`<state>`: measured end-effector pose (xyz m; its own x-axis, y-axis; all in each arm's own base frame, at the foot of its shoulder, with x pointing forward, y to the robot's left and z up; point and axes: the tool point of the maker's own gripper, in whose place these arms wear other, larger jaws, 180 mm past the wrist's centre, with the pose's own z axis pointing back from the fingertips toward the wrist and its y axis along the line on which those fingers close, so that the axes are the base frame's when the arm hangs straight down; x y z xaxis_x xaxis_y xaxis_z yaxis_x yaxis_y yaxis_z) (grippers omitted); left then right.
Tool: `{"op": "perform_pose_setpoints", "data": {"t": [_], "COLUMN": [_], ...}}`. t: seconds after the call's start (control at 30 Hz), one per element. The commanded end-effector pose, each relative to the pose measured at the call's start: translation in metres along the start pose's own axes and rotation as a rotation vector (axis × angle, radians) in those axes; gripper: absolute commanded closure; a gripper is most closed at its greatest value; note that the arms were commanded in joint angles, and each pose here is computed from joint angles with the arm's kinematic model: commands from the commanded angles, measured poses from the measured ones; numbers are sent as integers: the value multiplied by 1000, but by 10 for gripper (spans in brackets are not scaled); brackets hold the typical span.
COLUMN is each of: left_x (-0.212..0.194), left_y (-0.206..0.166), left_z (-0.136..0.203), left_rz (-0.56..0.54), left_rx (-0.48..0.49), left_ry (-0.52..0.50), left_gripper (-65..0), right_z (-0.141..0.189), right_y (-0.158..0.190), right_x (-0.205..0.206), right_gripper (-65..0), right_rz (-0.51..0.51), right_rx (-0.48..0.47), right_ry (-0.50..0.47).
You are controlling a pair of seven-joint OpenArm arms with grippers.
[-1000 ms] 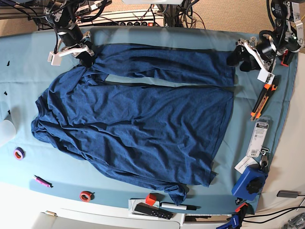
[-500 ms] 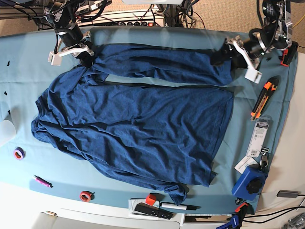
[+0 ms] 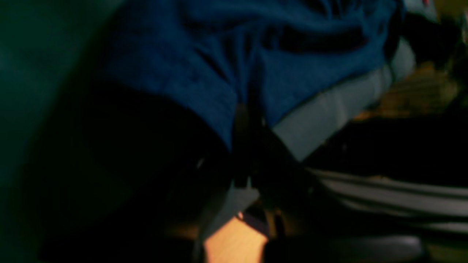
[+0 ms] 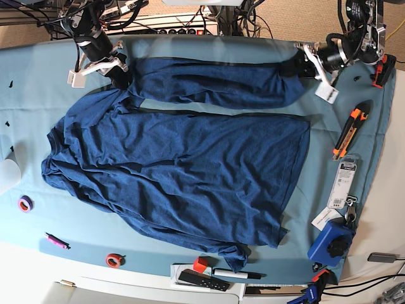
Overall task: Layout the t-shirt on the table in an organized manner, then fold the t-shirt properly
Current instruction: 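Lift the collar edge with both grippers and fold it over the shirt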
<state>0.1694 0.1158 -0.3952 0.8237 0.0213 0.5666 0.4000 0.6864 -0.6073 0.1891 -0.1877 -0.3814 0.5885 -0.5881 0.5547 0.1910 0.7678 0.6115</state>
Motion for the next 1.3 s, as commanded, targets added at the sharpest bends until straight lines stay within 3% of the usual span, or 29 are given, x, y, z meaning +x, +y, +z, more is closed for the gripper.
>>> {"op": "perform_pose_setpoints", "data": {"t": [0.0,0.53,0.7,0.87,1.1,1.27], "left_x": [13,70,88,129,193,214], "left_y": [-8,-51,-51,-46,-36,-36], "left_z": [3,13,13,14,20,23], "left_rz": [-39,-245,-280,-381,-501,-554], "left_rx": [-25,-70,-70,-19,71,101], "left_ry": [-34,-147,-186,-284,-388,-411], "left_gripper": [0,0,0,0,0,0], "right_z": [3,59,53,39,6,-8], "right_y": [5,2,13,37,64,71], "right_x": [10,75,74,89,126,141], "right_gripper": [0,0,0,0,0,0], "right_rz": [17,183,180,246,391,456], "right_rx": [19,-112,-65,8,-18,-88], "right_ry": [-32,-208,-209,-263,-331,-353]}}
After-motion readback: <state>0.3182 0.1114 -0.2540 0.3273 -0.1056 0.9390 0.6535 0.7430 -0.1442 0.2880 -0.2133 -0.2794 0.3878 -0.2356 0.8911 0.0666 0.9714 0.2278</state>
